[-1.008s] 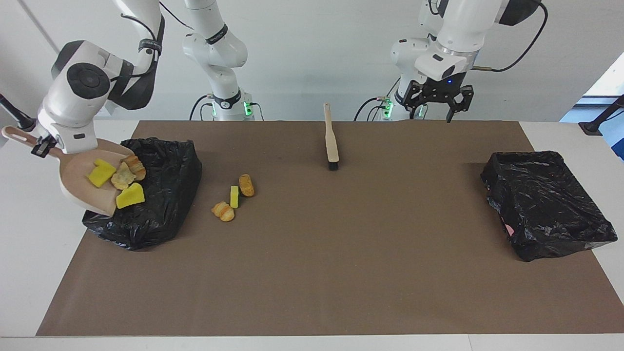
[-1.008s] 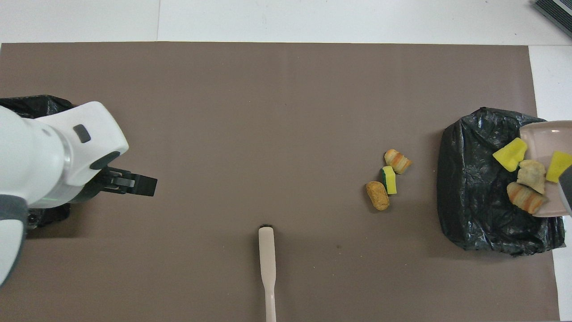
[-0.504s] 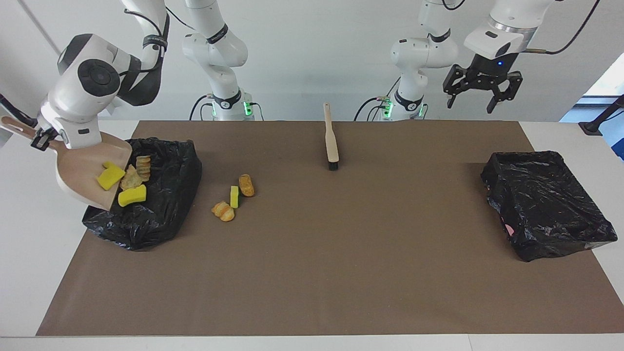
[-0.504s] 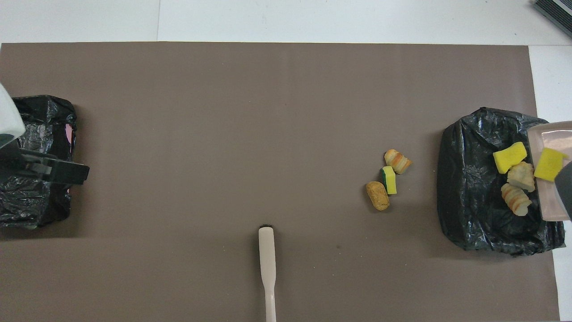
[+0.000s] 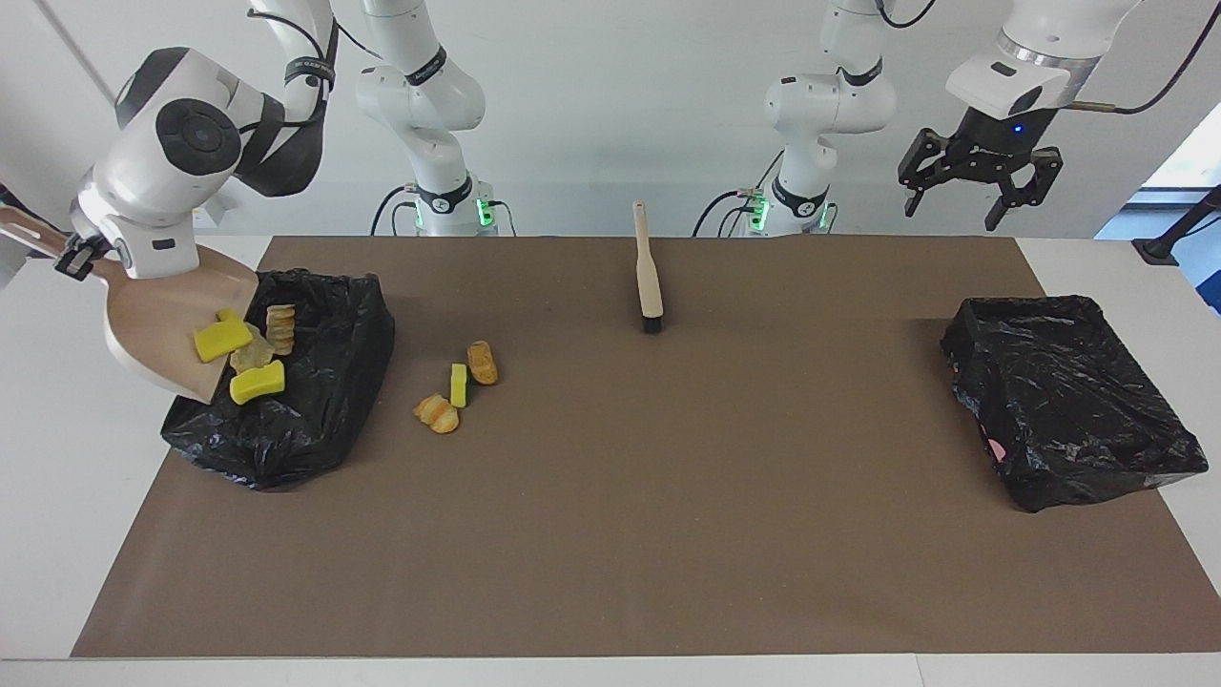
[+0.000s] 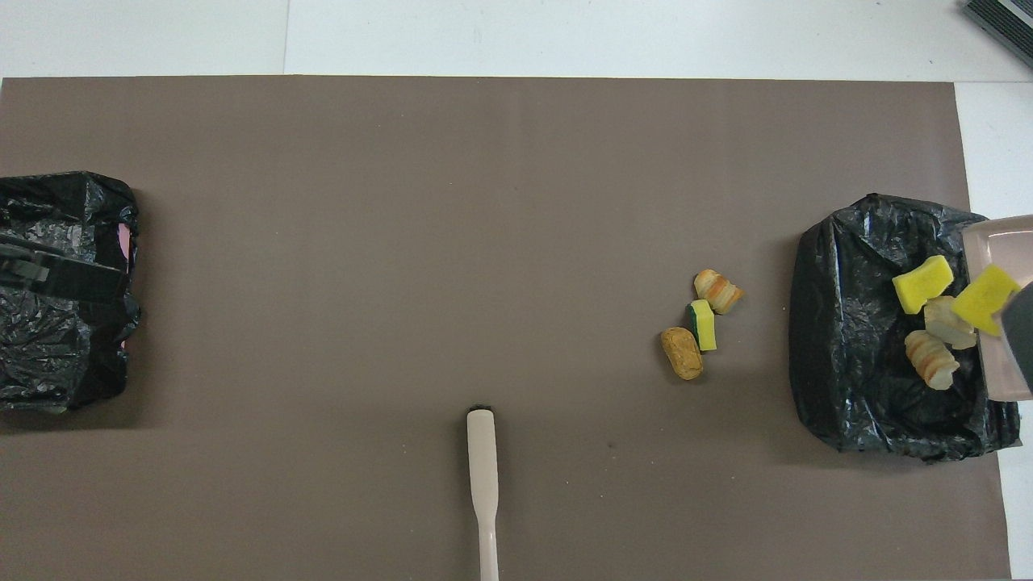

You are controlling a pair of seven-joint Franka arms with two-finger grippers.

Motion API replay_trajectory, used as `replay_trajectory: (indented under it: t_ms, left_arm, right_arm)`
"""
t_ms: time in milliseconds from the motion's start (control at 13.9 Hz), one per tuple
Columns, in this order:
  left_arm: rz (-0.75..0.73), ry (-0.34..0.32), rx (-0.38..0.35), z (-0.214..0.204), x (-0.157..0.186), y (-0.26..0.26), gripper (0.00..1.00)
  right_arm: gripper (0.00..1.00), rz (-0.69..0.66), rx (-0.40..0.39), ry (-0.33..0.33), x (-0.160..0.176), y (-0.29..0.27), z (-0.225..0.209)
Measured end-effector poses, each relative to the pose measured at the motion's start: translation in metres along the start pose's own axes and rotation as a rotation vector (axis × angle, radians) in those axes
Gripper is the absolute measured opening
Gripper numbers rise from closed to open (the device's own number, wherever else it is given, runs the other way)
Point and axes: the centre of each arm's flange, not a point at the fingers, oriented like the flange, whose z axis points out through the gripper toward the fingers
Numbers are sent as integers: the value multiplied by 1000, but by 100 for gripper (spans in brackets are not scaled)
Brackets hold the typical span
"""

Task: Sweep and dump trash in bin
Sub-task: 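Tip the dustpan into the bag while the left gripper drops the brush, then carry the emptied dustpan with the right gripper toward the remaining debris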

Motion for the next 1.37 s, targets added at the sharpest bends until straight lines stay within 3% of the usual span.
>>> replay_trajectory:
  t_ms: [432,648,1008,1152,1368]
  left_arm:
    - [-71,11,-20,-1,15,-7,100]
    - [-85,15,-21,-4,14,-8,100]
    - [-105,6,-10,-4,11,-17,100]
    - [-107,3,-9,-4,11,-18,100]
    - [-107,0,-10,-4,10,-18,100]
  right_arm:
    - [31,-29,-22,-23,7,3,-13]
    - [31,-18,-3,-30,-6,-3,-21]
    - [31,7,-17,-23,-36,-33,-87]
    - [31,15,-10,45,-33,-40,-108]
    - [31,65,19,196,-15,-45,-119]
